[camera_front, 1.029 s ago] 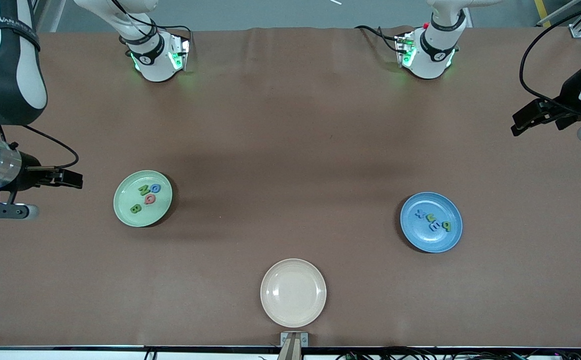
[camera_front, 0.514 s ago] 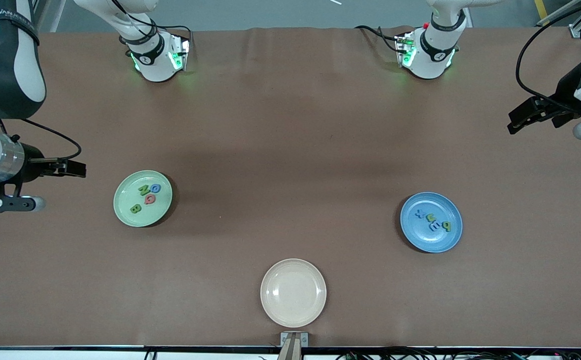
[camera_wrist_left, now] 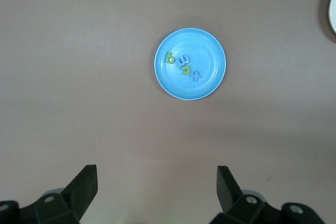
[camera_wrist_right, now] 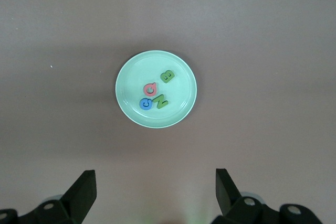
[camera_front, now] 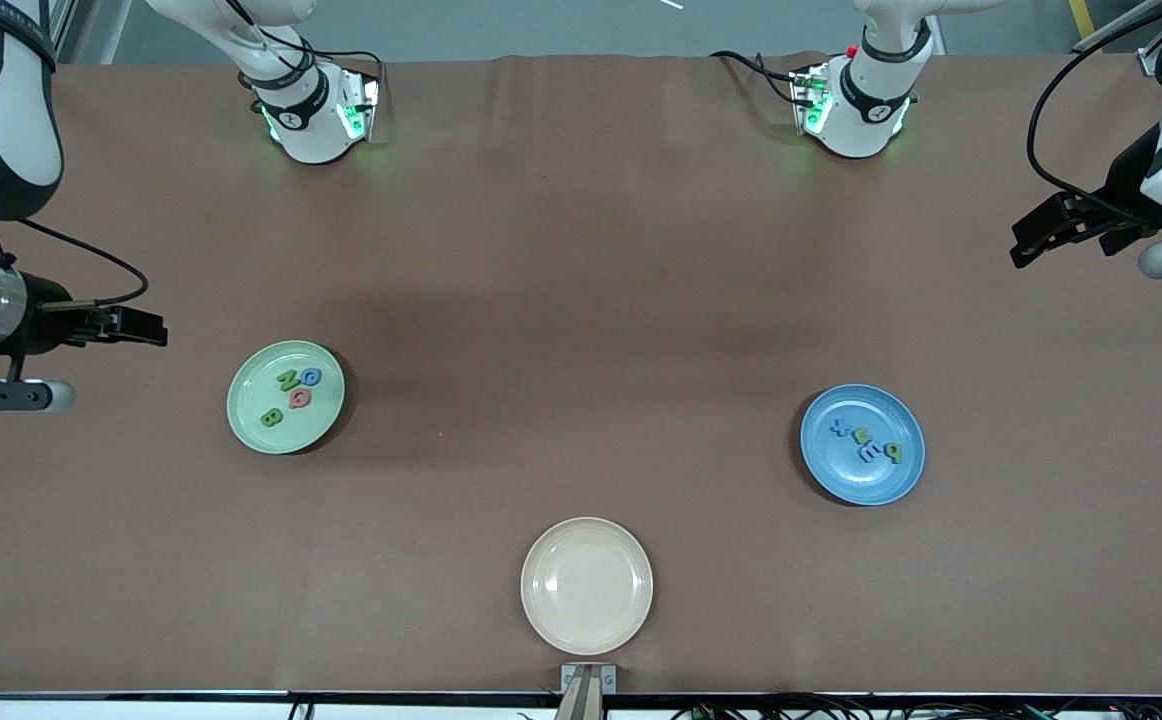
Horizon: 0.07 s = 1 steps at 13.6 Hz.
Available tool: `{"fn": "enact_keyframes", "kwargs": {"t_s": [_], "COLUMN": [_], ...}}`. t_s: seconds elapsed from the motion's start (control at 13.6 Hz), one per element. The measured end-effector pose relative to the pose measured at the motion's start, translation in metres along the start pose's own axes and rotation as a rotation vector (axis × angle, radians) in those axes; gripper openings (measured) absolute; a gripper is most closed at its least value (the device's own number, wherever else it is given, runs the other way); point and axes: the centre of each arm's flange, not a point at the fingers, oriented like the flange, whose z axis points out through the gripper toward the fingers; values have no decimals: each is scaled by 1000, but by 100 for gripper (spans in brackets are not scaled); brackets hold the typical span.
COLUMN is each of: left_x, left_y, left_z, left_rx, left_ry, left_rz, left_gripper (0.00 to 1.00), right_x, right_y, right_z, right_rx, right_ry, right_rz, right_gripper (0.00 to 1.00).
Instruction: Sort upper and lower case letters into plates
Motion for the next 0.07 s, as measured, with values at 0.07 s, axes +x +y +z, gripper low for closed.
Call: {"fn": "enact_keyframes", "kwargs": {"t_s": [0.07], "left_x": [0], "left_y": [0], "left_z": [0], "left_rx": [0], "left_ry": [0], "left_rz": [0], "left_gripper": [100], "right_x": [-9], "right_y": [-2], "right_z": [-5], "right_rx": [-3], "right_ry": [13], "right_rz": [-1], "right_gripper": [100]}}
